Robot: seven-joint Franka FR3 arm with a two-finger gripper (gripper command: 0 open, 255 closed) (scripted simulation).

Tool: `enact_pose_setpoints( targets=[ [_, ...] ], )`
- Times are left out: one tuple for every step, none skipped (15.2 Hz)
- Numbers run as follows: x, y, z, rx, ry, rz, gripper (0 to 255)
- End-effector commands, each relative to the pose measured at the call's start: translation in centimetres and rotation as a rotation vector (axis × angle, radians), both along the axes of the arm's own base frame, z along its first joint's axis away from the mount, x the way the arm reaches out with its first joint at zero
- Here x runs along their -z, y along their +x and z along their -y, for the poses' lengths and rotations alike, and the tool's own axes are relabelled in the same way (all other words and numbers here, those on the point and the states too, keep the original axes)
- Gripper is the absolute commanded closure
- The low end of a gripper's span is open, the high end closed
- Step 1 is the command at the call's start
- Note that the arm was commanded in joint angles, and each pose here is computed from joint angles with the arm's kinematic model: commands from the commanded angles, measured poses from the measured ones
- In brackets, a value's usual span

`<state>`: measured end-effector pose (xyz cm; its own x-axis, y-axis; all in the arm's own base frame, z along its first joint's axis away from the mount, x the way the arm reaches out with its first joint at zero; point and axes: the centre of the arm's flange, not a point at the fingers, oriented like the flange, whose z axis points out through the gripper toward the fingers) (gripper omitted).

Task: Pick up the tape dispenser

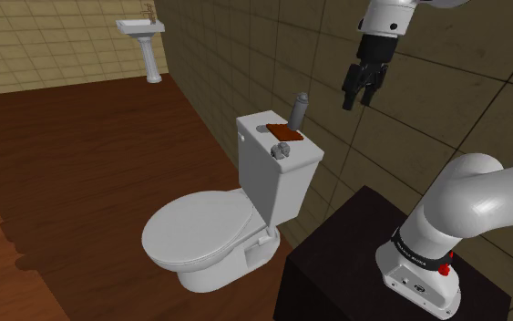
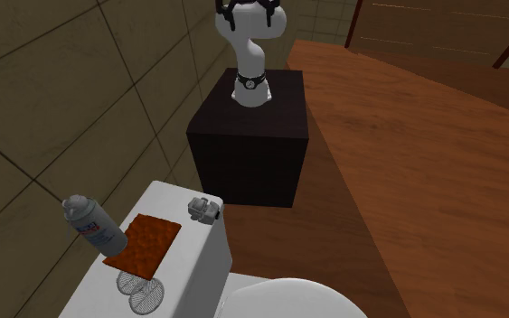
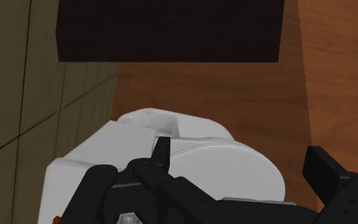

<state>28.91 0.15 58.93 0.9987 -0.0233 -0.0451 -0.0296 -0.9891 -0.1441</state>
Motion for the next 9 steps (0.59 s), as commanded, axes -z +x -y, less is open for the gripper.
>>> enact_pose_setpoints(
  targets=[
    [0.0, 0.0, 0.0, 0.000, 0.000, 0.000, 0],
    [1.0, 0.5, 0.7, -0.026, 0.000, 0.006, 0],
    [1.9, 1.0, 1.4, -0.052, -0.001, 0.011, 0],
    [2.9, 1.6, 2.0, -0.078, -0.001, 0.017, 0],
    [3.9, 2.1, 2.7, -0.104, -0.002, 0.022, 0],
    [4.8, 2.7, 3.3, -0.130, -0.002, 0.028, 0],
    [5.8, 3.3, 4.0, -0.156, -0.003, 0.034, 0],
    [6.7, 4.0, 4.6, -0.182, -0.003, 0.039, 0],
    [7.7, 4.6, 5.1, -0.208, -0.004, 0.045, 0]
  ],
)
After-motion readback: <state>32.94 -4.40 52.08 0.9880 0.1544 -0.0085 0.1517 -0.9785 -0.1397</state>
